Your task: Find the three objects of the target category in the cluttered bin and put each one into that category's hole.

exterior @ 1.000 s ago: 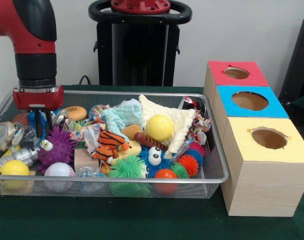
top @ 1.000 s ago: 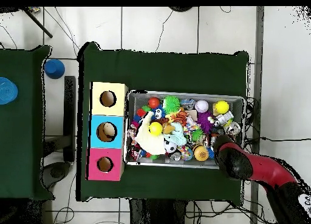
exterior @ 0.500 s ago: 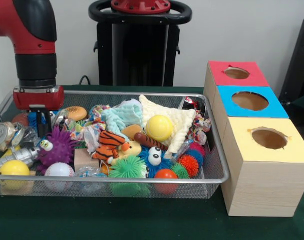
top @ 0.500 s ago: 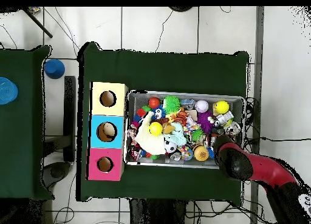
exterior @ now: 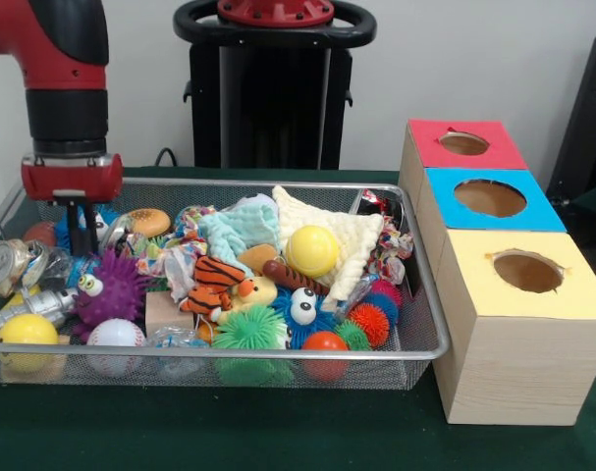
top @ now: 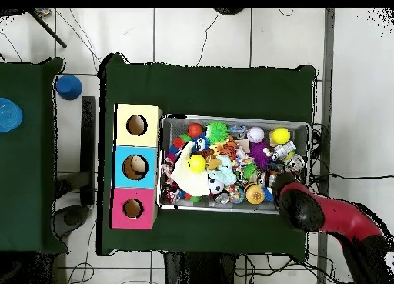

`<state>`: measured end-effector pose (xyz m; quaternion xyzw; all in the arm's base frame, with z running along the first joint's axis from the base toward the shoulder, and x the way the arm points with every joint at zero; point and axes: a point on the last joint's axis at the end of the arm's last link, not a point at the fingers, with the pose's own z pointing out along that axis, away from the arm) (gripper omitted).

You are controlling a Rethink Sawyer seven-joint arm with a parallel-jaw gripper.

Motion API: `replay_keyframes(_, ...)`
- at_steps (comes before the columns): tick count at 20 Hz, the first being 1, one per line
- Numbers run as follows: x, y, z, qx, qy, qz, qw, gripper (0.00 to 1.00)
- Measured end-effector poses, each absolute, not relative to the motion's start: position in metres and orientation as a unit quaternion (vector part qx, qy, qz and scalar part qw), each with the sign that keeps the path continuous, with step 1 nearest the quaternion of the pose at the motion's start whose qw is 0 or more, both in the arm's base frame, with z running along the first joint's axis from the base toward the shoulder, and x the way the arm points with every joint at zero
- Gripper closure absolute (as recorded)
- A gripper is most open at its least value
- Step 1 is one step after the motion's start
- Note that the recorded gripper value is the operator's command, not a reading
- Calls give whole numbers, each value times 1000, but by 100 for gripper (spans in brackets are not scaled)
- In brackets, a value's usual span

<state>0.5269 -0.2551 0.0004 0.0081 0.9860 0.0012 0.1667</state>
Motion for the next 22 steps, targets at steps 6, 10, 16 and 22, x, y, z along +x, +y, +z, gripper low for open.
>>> replay_keyframes(6, 511, -277, 46, 25, 990, -6, 139, 100)
replay_keyframes(10, 503, -291, 54, 33, 992, -12, 119, 100)
replay_keyframes(16, 494, -291, 47, 38, 994, -2, 100, 100)
replay_keyframes(22, 491, -280, 32, 37, 995, 15, 92, 0)
